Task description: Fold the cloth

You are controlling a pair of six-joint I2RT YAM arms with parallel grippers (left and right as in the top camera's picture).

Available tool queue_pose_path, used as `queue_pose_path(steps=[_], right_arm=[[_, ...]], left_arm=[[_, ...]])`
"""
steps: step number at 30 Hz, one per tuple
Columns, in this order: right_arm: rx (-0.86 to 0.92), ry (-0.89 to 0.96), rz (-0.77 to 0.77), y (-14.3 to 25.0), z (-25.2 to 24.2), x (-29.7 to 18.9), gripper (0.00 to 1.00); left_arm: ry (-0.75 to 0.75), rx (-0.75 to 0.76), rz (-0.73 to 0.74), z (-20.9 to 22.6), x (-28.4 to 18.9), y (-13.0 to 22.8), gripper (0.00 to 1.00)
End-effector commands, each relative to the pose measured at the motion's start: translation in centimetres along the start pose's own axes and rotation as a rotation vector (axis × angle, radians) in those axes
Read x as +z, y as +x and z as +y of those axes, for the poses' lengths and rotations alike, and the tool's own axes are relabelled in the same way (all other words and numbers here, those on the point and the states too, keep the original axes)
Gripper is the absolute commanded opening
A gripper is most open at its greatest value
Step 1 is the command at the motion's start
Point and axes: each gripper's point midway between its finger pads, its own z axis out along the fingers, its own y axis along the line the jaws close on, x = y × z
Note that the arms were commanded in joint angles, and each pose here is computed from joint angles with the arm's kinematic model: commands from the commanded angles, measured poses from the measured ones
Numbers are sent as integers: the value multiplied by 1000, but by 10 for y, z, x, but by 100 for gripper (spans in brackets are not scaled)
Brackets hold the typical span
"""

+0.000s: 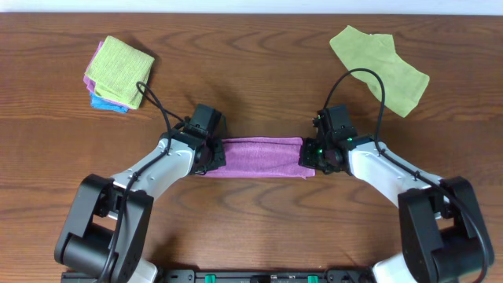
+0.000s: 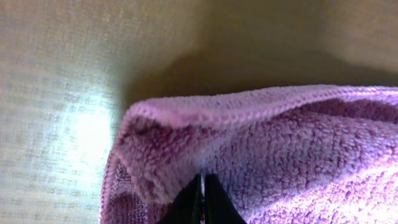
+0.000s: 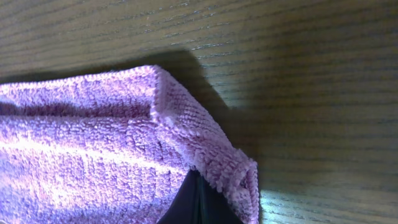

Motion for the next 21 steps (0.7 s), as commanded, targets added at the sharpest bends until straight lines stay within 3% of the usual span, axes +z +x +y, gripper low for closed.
queue_pose_path(steps=[1, 6, 11, 13, 16, 17, 19, 21], right_arm=[[-4, 74, -4, 3, -14, 2, 2], [-6, 58, -1, 2, -11, 2, 1], [-72, -157, 22, -12, 35, -36, 4], [-98, -195, -11, -25, 44, -66, 21], [-134, -205, -92, -41, 42, -110, 67], [-141, -209, -118, -44, 39, -123, 77], [-147, -208, -168, -47, 22, -147, 90], [-142, -226, -180, -44, 4, -154, 94]], left_arm=[[-137, -52, 133, 37, 18, 41, 6], [-129, -65, 140, 34, 18, 43, 6], [-120, -79, 127, 32, 19, 40, 6], [-113, -79, 125, 31, 19, 39, 6], [-107, -79, 123, 29, 20, 39, 6], [-106, -79, 122, 29, 20, 38, 6], [-104, -79, 125, 29, 20, 39, 6], [-89, -80, 132, 26, 20, 40, 6]])
